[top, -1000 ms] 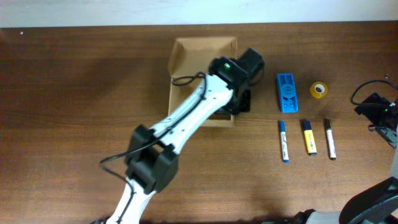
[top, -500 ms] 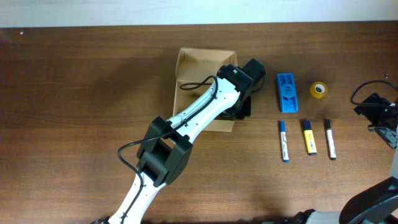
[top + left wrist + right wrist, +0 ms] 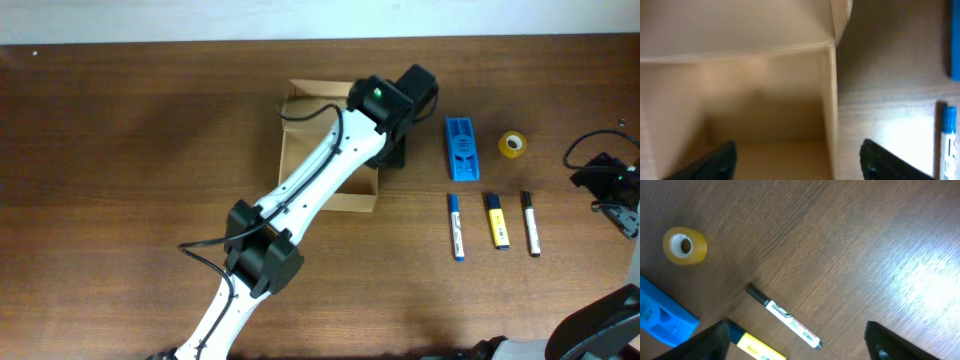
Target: Pack container
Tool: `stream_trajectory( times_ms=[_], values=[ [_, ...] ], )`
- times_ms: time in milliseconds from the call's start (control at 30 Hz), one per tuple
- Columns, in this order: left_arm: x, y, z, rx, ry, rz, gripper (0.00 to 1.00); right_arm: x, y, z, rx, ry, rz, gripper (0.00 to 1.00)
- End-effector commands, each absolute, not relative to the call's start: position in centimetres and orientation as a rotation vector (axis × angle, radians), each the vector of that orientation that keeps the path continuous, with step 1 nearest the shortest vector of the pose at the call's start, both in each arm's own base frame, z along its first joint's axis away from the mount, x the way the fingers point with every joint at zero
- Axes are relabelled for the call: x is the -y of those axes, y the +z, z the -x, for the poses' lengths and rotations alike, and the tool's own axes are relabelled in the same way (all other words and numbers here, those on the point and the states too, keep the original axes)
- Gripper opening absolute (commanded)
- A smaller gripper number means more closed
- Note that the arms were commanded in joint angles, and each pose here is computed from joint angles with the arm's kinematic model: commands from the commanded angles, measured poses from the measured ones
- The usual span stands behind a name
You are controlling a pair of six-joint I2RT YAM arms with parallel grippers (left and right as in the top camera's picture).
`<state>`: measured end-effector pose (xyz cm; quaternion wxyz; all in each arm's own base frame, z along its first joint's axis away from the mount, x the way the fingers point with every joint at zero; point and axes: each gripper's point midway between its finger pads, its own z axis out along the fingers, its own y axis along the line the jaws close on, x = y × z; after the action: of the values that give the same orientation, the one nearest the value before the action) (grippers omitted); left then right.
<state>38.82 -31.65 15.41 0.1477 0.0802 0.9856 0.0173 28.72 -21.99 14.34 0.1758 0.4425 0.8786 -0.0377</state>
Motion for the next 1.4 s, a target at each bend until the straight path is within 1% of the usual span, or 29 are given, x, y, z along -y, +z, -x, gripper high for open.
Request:
stream_trajectory(
  times_ms=[0,33,67,100,167,200,233,267,300,467,533,667,800,900,1100,1167,1300,1367],
  values=[
    [28.7,20.0,-41.2,-2.669,0.192,-0.25,0.79,21.4,15.3,-29.8,-2.47,-0.065,-1.222,0.82],
    [27.9,20.9,-41.5,-2.65,0.215,-0.248,0.79,20.9,15.3,-30.1,-2.477,-0.047,-1.204,0.79],
    [26.5,21.9,-41.9,-2.629,0.249,-0.218,0.79,20.2,15.3,-30.6,-2.49,-0.038,-1.177,0.73],
    [25.5,22.7,-42.2,-2.613,0.272,-0.192,0.79,19.8,15.3,-30.9,-2.5,-0.035,-1.154,0.71],
    [23.6,24.0,-43.2,-2.583,0.291,-0.172,0.8,18.2,15.3,-31.9,-2.536,-0.026,-1.065,0.62],
    [22.7,24.6,-43.7,-2.57,0.294,-0.153,0.86,17.3,15.3,-32.5,-2.552,-0.022,-1.017,0.59],
    [21.3,25.3,-44.3,-2.556,0.303,-0.113,0.87,16.4,15.4,-33.1,-2.569,-0.018,-0.96,0.56],
    [20.1,25.7,-44.8,-2.552,0.307,-0.076,0.87,15.4,15.4,-33.7,-2.585,-0.015,-0.897,0.54],
    [18.2,26.2,-45.5,-2.548,0.315,-0.023,0.93,14.2,15.5,-34.5,-2.6,-0.011,-0.823,0.53],
    [10.0,26.9,-47.7,-2.554,0.393,0.12,1.0,9.9,17.1,-37.9,-2.596,0.006,-0.598,0.51],
    [6.7,26.9,-48.3,-2.561,0.421,0.188,1.0,8.7,18.0,-39.5,-2.599,0.014,-0.53,0.5],
    [0.6,26.7,-48.8,-2.567,0.443,0.353,1.0,7.5,18.4,-42.4,-2.676,-0.009,-0.384,0.5],
    [-3.9,26.6,-48.6,-2.562,0.467,0.476,1.0,7.8,17.7,-44.6,-2.772,-0.038,-0.351,0.51],
    [-6.5,26.6,-48.3,-2.555,0.486,0.545,1.0,7.9,16.4,-45.0,-2.849,-0.04,-0.317,0.51],
    [-9.7,26.6,-47.8,-2.543,0.509,0.632,1.0,7.0,13.3,-44.8,-2.956,-0.004,-0.21,0.51],
    [-10.2,26.6,-47.7,-2.541,0.512,0.646,1.0,6.7,12.7,-44.9,-2.972,-0.013,-0.181,0.57],
    [-10.4,26.6,-47.6,-2.54,0.514,0.652,1.0,5.8,11.9,-44.9,-2.999,-0.045,-0.1,0.74],
    [-10.4,26.6,-47.6,-2.54,0.514,0.652,1.0,5.1,11.2,-45.0,-3.016,-0.045,-0.074,0.78]
  ],
)
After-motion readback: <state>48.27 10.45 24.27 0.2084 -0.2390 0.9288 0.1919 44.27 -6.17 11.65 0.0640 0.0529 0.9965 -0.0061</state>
